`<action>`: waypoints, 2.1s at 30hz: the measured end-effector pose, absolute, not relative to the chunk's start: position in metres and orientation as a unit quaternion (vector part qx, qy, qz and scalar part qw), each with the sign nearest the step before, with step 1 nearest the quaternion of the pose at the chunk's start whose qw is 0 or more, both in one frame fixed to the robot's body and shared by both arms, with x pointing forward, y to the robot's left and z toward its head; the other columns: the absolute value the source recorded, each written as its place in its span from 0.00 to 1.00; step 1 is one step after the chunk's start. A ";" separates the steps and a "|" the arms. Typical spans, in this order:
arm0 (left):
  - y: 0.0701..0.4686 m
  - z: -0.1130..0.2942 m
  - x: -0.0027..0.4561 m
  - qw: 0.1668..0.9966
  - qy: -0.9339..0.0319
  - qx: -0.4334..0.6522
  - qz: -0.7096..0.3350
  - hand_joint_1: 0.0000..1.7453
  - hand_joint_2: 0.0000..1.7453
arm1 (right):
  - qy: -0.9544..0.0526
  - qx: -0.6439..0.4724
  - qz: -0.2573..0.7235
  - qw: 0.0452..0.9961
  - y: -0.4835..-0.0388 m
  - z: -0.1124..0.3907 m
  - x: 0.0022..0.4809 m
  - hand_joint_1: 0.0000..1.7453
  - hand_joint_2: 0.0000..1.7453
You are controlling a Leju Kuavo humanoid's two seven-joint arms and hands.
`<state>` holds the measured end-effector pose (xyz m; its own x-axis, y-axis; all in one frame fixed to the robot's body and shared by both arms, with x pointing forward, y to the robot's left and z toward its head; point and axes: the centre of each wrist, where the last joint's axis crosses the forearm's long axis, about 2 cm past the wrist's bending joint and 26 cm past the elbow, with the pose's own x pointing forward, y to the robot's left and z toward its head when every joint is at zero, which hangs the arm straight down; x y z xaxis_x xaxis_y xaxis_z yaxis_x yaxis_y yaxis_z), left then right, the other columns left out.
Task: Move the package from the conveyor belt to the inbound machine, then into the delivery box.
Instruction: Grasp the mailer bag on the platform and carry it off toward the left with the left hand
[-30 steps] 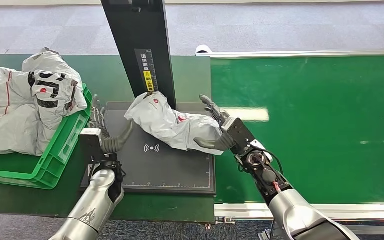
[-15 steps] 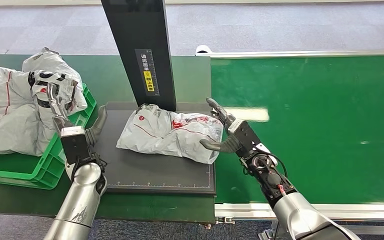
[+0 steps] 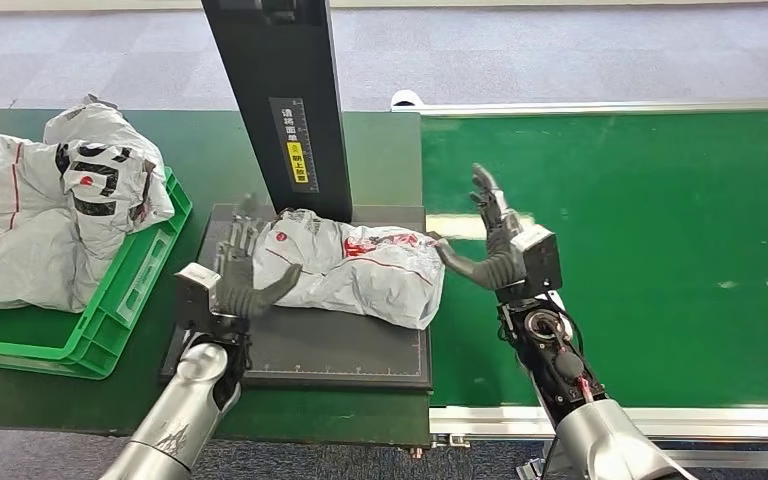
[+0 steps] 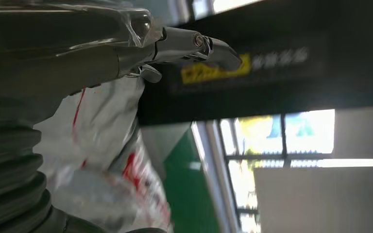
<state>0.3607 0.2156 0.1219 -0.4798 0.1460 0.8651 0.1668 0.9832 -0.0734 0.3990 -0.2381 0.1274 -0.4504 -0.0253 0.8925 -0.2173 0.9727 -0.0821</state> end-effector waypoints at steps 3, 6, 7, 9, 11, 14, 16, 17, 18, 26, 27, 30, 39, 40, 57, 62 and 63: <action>0.210 0.107 0.355 0.545 -0.813 -0.203 -0.023 0.00 1.00 | -0.845 0.049 0.036 0.532 -0.243 0.129 0.396 0.00 1.00; 0.208 0.101 0.355 0.565 -0.792 -0.229 -0.030 0.00 1.00 | -0.840 0.049 0.009 0.540 -0.246 0.127 0.390 0.00 1.00; 0.208 0.100 0.355 0.568 -0.789 -0.230 -0.031 0.00 1.00 | -0.840 0.049 0.005 0.541 -0.247 0.126 0.388 0.00 1.00; 0.208 0.098 0.356 0.573 -0.785 -0.230 -0.034 0.00 1.00 | -0.840 0.048 0.000 0.540 -0.248 0.125 0.386 0.00 1.00; 0.208 0.097 0.356 0.577 -0.783 -0.230 -0.037 0.00 1.00 | -0.841 0.048 -0.004 0.539 -0.249 0.125 0.385 0.00 1.00; 0.208 0.095 0.356 0.581 -0.779 -0.230 -0.040 0.00 1.00 | -0.843 0.048 -0.006 0.536 -0.249 0.126 0.384 0.00 1.00; 0.208 0.094 0.356 0.583 -0.778 -0.230 -0.042 0.00 1.00 | -0.843 0.048 -0.007 0.536 -0.249 0.126 0.384 0.00 1.00; 0.209 0.093 0.356 0.585 -0.777 -0.230 -0.043 0.00 1.00 | -0.842 0.048 -0.008 0.537 -0.250 0.126 0.384 0.00 1.00; 0.209 0.093 0.356 0.586 -0.775 -0.230 -0.044 0.00 1.00 | -0.841 0.049 -0.011 0.539 -0.250 0.125 0.383 0.00 1.00; 0.208 0.107 0.370 0.586 -0.801 -0.082 -0.092 0.00 1.00 | -0.812 0.085 -0.009 0.578 -0.247 0.111 0.372 0.00 1.00; 0.207 0.112 0.374 0.579 -0.806 -0.037 -0.117 0.00 1.00 | -0.809 0.088 -0.003 0.581 -0.246 0.109 0.371 0.00 1.00; 0.201 0.129 0.387 0.544 -0.808 0.081 -0.209 0.00 1.00 | -0.796 0.106 0.027 0.595 -0.240 0.105 0.367 0.00 1.00; 0.172 0.140 0.395 0.471 -0.723 0.177 -0.474 0.00 1.00 | -0.756 0.156 0.077 0.631 -0.232 0.093 0.367 0.00 1.00; 0.170 0.138 0.394 0.469 -0.713 0.179 -0.490 0.00 1.00 | -0.754 0.157 0.078 0.633 -0.232 0.092 0.367 0.00 1.00; 0.162 0.141 0.405 0.491 -0.618 0.164 -0.592 0.00 1.00 | -0.733 0.149 0.090 0.657 -0.237 0.079 0.362 0.00 1.00; 0.162 0.141 0.406 0.493 -0.616 0.164 -0.593 0.00 1.00 | -0.731 0.149 0.091 0.660 -0.238 0.078 0.362 0.00 1.00; 0.162 0.141 0.406 0.493 -0.616 0.164 -0.593 0.00 1.00 | -0.731 0.149 0.091 0.660 -0.238 0.078 0.362 0.00 1.00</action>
